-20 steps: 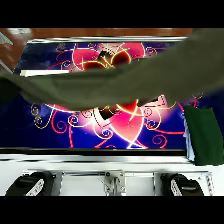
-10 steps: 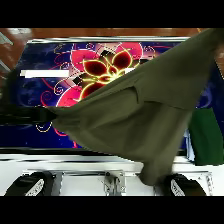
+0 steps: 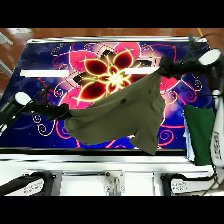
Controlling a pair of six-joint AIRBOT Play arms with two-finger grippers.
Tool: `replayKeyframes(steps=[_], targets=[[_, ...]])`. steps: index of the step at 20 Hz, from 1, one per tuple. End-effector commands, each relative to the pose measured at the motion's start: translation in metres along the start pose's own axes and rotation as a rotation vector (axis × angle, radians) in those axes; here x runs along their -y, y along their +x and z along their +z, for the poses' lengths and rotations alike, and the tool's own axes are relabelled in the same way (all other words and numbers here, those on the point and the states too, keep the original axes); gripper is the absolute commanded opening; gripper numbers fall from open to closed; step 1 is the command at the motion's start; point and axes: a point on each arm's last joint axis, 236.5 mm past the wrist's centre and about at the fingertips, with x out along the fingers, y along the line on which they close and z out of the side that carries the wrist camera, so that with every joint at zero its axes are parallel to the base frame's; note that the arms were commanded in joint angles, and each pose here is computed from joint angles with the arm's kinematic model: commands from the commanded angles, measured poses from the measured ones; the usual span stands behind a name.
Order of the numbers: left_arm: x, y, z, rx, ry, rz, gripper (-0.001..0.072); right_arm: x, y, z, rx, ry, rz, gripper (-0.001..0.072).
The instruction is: Fold the shirts.
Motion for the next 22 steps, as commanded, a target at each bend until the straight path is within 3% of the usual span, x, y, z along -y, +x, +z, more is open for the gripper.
replayKeyframes(steps=[1,2,3,5,7,8,9,10,11,12,13,14,17,22], targets=[[0.007,0.029,0.023,-0.028,-0.039,-0.083,0.0085,0.011,0.056,-0.033,-0.166,0.198,0.089,0.0070],[0.009,0.031,0.027,-0.030,-0.045,-0.090,0.0127,0.012,0.058,-0.036,-0.179,0.212,0.089,0.0086],[0.010,0.032,0.031,-0.028,-0.047,-0.095,0.0276,0.012,0.058,-0.035,-0.177,0.214,0.090,0.0099],[0.013,0.024,0.039,-0.023,-0.027,-0.099,0.0692,0.004,0.048,-0.029,-0.158,0.190,0.116,0.0695],[-0.004,0.002,0.036,-0.079,0.019,-0.051,0.0697,0.004,0.019,-0.026,-0.152,0.093,0.129,0.0695],[-0.030,-0.014,0.027,-0.140,0.046,0.035,0.0637,0.013,0.001,-0.027,-0.163,0.045,0.106,0.0694],[-0.065,-0.032,0.014,-0.212,0.063,0.160,0.0430,0.032,-0.021,-0.034,-0.194,-0.010,0.048,0.0694],[-0.097,-0.051,-0.001,-0.277,0.055,0.280,0.0374,0.058,-0.043,-0.047,-0.254,-0.056,-0.042,0.0694],[-0.118,-0.066,-0.017,-0.326,0.043,0.349,0.0400,0.093,-0.068,-0.063,-0.330,-0.084,-0.173,0.0693],[-0.123,-0.070,-0.029,-0.335,0.016,0.345,0.0505,0.123,-0.089,-0.077,-0.398,-0.076,-0.285,0.0693],[-0.117,-0.066,-0.041,-0.332,-0.012,0.294,0.0671,0.138,-0.101,-0.088,-0.443,-0.055,-0.309,0.0693],[-0.106,-0.053,-0.053,-0.326,-0.042,0.219,0.0706,0.139,-0.105,-0.098,-0.475,-0.024,-0.260,0.0693],[-0.074,-0.002,-0.087,-0.321,-0.141,0.026,0.0706,0.124,-0.088,-0.104,-0.430,0.091,-0.052,0.0693],[-0.054,0.054,-0.118,-0.331,-0.147,-0.005,0.0705,0.120,-0.061,-0.117,-0.426,0.105,-0.019,0.0694]])
